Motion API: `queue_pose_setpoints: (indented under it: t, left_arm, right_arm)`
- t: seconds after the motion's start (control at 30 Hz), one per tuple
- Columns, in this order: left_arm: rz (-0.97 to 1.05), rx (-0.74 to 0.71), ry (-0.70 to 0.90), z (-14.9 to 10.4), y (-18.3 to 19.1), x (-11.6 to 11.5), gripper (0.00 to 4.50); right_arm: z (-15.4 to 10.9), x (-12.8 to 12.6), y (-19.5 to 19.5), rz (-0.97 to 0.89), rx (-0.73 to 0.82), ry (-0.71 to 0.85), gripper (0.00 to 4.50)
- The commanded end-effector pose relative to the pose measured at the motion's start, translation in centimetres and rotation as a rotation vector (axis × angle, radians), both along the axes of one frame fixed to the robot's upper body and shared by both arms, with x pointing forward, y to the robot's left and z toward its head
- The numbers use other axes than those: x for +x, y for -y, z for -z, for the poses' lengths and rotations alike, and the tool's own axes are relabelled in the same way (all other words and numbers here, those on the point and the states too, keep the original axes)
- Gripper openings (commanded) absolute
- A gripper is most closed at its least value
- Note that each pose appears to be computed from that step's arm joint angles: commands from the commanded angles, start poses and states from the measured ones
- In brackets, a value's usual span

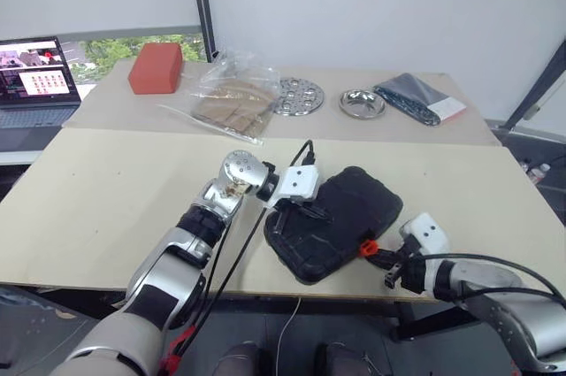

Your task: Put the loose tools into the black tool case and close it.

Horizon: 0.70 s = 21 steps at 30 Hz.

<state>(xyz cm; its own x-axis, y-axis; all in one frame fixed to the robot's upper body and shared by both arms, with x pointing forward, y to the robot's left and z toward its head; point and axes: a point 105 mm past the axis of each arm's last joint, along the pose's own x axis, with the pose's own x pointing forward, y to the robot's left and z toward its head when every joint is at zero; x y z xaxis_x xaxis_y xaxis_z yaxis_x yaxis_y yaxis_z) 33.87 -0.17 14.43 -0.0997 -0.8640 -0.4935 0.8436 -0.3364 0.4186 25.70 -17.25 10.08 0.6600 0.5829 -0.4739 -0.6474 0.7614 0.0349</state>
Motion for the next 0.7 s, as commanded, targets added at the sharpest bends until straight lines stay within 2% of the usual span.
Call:
queue_pose_setpoints:
  t: [0.03, 0.33, 0.7]
  left_arm:
    - [-0.012, 0.147, -0.023, 4.2, -0.4, -0.2, 0.03]
    - [-0.023, 0.147, -0.047, 4.6, -0.6, 0.0, 0.03]
    - [-0.064, 0.129, -0.087, 4.5, -1.4, 0.2, 0.03]
  right_arm:
    - [-4.3, 0.1, -2.1, -0.101, 0.037, 0.162, 0.0]
    - [-3.8, 1.0, -1.9, -0.092, 0.019, 0.153, 0.0]
    - [-3.8, 1.9, -1.7, -0.093, -0.046, 0.212, 0.0]
